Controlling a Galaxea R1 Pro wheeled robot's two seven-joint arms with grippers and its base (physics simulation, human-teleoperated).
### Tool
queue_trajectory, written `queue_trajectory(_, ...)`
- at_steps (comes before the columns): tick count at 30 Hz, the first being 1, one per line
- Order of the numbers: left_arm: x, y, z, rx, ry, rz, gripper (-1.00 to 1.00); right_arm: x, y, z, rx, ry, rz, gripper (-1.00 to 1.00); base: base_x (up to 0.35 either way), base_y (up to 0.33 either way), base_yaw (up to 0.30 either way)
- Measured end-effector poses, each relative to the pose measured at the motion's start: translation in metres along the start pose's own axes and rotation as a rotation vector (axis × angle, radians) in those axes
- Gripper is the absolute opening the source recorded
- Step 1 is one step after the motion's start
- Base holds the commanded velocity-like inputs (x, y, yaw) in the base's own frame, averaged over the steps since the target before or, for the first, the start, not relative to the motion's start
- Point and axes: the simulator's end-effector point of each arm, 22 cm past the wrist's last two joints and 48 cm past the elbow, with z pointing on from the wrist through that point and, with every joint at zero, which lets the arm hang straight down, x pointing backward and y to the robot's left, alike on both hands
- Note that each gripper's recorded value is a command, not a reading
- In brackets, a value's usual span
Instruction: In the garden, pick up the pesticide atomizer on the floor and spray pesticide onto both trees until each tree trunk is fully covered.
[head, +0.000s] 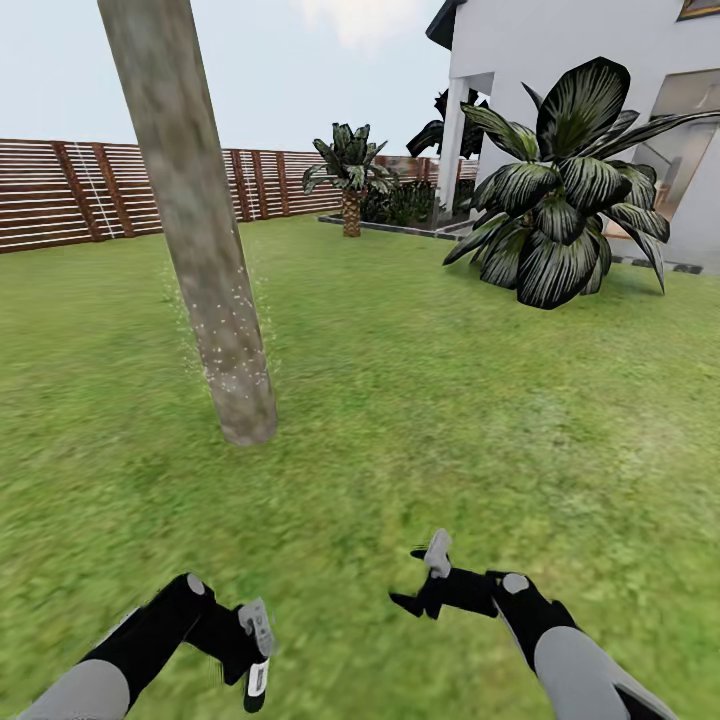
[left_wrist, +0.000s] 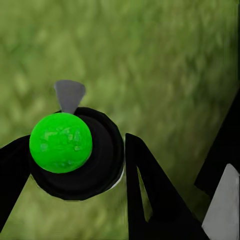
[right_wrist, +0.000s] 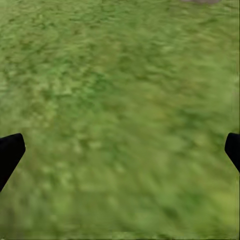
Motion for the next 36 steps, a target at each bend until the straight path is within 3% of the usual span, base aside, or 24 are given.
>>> queue_trajectory(3, -0.012, -0.011, 0.01, 0.007, 0.032, 0.008, -1.0, 0.008, 0.021, 0.006, -0.074, 0.049, -0.042, 1.0, 0.0, 0.0, 0.0)
queue_trajectory(4, -0.018, -0.015, 0.014, 0.008, 0.043, 0.025, -1.0, 0.009, 0.03, 0.01, -0.102, 0.061, -0.054, -1.0, 0.0, 0.0, 0.0)
queue_trajectory(7, -0.029, -0.014, 0.016, -0.003, 0.065, 0.057, -1.0, 0.015, 0.041, 0.013, -0.141, 0.094, -0.083, -1.0, 0.0, 0.0, 0.0)
queue_trajectory(14, -0.041, -0.015, 0.017, -0.008, 0.071, 0.049, -1.0, 0.012, 0.053, 0.02, -0.168, 0.096, -0.093, -1.0, 0.0, 0.0, 0.0)
queue_trajectory(17, -0.052, -0.015, 0.017, -0.01, 0.06, 0.058, -1.0, 0.018, 0.074, 0.028, -0.239, 0.156, -0.177, -1.0, 0.0, 0.0, 0.0)
queue_trajectory(20, -0.06, -0.017, 0.018, -0.007, 0.052, 0.064, -1.0, 0.02, 0.082, 0.031, -0.268, 0.177, -0.213, -1.0, 0.0, 0.0, 0.0)
queue_trajectory(33, -0.093, -0.045, 0.034, 0.023, 0.033, 0.116, -1.0, 0.011, 0.093, 0.039, -0.284, 0.162, -0.219, -1.0, 0.0, 0.0, 0.0)
queue_trajectory(36, -0.105, -0.042, 0.038, -0.016, 0.018, 0.125, -1.0, 0.009, 0.095, 0.041, -0.287, 0.158, -0.219, -1.0, 0.0, 0.0, 0.0)
